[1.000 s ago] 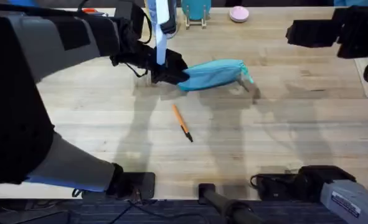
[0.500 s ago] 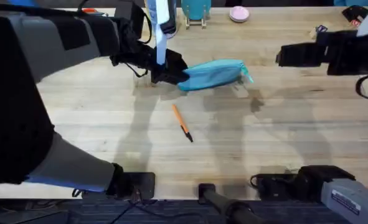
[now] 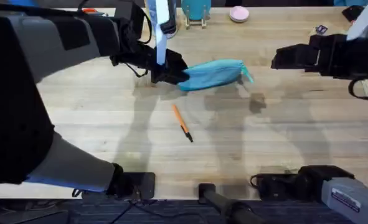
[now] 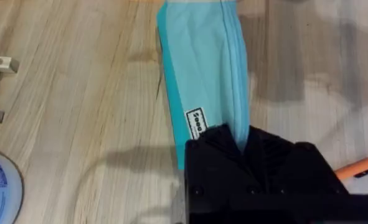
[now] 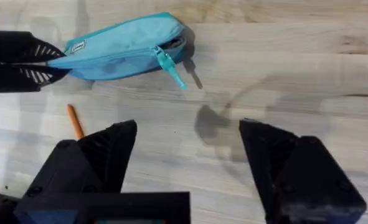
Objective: Unzip the bag, pick up the pens from the table one at a time and place them inside, then zip the bag closed.
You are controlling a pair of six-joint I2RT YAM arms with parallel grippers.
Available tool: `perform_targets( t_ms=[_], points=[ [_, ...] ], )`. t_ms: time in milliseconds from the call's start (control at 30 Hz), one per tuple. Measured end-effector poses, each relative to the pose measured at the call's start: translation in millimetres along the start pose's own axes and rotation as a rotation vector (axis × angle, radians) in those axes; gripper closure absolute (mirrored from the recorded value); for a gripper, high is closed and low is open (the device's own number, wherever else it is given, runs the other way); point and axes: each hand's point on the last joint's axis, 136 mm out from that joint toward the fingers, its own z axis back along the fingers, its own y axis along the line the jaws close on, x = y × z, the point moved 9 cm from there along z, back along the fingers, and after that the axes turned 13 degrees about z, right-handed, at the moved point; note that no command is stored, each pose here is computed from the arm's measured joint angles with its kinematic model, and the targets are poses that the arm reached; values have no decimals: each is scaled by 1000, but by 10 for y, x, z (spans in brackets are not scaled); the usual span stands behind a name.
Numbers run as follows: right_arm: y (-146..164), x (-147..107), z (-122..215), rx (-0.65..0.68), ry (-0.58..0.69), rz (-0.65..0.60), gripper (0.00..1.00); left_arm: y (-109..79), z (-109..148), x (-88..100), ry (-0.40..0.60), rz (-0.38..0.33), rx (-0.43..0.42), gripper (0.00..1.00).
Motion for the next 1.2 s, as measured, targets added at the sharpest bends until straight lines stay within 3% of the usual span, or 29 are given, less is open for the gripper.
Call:
perform_targets(
  t_ms=[600,867,1200],
  points=[
    [-17,56,-40,-2,-16,1,4,0,0,0,0,0,0,958],
    [-94,88,-339,11,86,-24,4,0,0,0,0,0,0,958],
    [-58,201,-702,102,123,3,4,0,0,0,0,0,0,958]
  ],
)
